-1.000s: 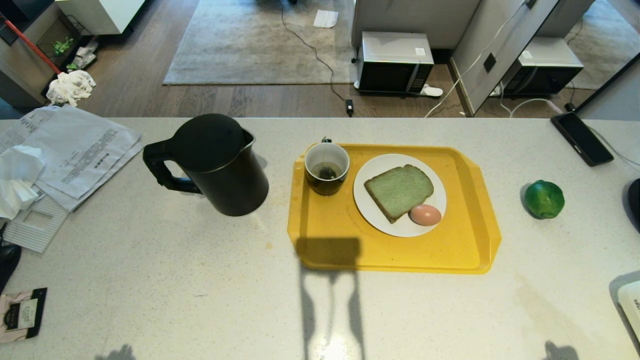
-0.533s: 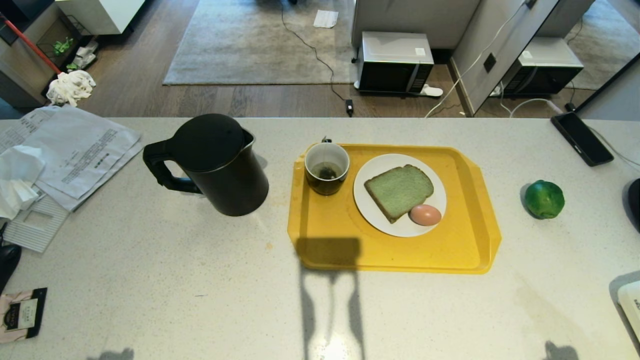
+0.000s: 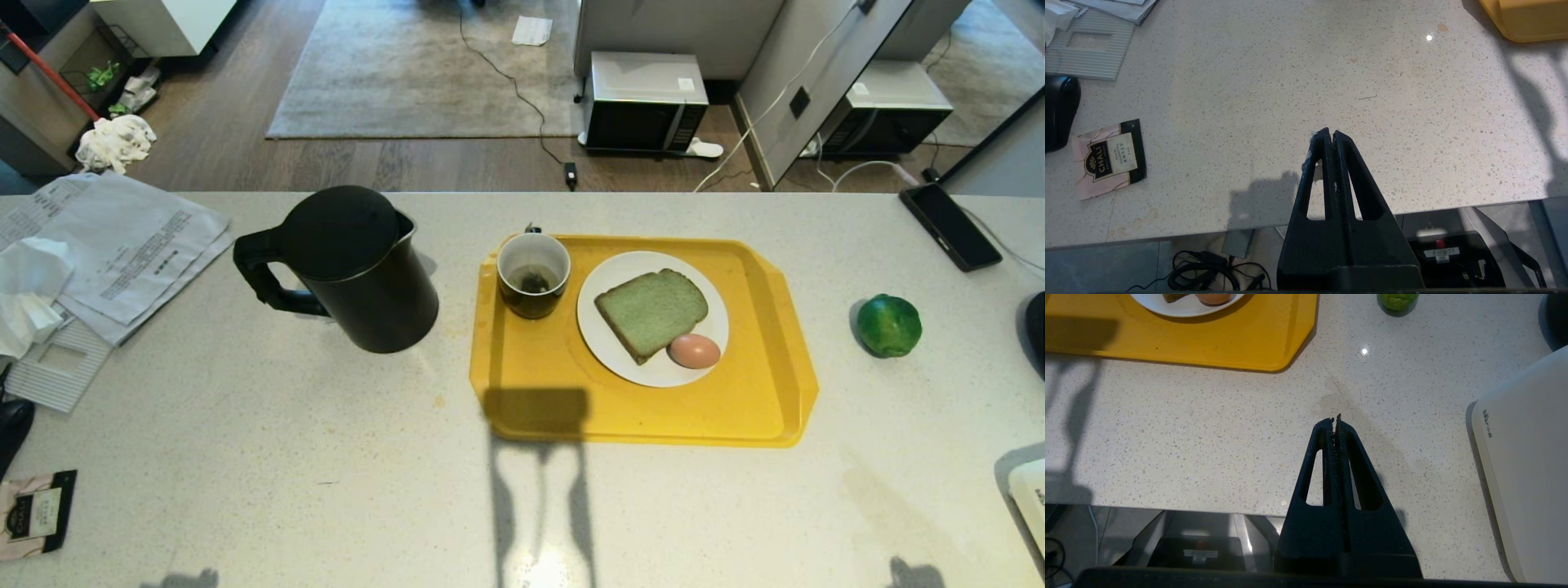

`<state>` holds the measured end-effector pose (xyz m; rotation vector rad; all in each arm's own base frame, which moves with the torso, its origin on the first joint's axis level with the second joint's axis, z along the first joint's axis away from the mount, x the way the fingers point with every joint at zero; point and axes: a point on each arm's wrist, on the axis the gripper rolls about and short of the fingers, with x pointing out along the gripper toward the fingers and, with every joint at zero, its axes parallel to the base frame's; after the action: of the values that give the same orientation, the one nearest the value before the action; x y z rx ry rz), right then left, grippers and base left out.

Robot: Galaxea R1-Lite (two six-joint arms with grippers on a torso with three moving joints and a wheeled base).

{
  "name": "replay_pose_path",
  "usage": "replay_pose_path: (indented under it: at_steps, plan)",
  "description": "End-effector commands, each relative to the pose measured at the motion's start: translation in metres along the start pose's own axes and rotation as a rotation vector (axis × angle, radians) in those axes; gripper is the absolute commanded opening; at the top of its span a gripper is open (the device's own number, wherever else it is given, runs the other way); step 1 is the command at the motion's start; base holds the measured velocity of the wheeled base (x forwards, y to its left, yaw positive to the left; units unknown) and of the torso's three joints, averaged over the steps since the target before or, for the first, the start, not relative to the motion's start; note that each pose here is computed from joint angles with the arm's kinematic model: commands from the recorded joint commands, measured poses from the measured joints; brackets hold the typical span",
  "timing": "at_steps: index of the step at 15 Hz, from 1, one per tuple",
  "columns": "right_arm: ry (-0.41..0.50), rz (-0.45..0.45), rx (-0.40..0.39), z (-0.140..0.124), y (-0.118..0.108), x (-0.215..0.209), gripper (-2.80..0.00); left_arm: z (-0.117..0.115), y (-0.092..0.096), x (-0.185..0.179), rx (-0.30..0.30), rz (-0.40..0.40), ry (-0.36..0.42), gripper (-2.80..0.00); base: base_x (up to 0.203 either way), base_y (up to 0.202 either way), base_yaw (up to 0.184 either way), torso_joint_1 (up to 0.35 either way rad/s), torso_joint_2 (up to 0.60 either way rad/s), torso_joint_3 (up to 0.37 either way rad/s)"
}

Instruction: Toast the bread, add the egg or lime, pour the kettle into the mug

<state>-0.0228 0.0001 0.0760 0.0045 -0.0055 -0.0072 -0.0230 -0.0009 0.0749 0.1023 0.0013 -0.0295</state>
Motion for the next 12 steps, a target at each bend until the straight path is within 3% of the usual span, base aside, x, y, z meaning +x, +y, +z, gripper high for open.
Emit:
replay_pose_path:
  at_steps: [1,5,9,12]
  plan:
    - [0.001,0.000,0.000,-0.0003,0.0000,0.0001,-2.80,0.0001,0.0000,0.0001,0.000,0.000,0.000,-2.80,0.000,0.000,0.000,0.000,0.00,0.000]
    - [-0.001,0.000,0.000,0.0001,0.0000,0.0000,-2.80,0.0001,-0.0001,0.0001,0.004,-0.003,0.000,-2.80,0.000,0.000,0.000,0.000,0.00,0.000]
    - [0.001,0.000,0.000,-0.0003,0.0000,0.0001,-2.80,0.0002,0.0000,0.0001,-0.043,0.002,-0.001,-2.80,0.000,0.000,0.000,0.000,0.00,0.000]
    - [-0.001,0.000,0.000,0.0001,0.0000,0.0000,-2.80,0.0002,0.0000,0.0001,-0.041,0.002,-0.001,-2.80,0.000,0.000,0.000,0.000,0.00,0.000]
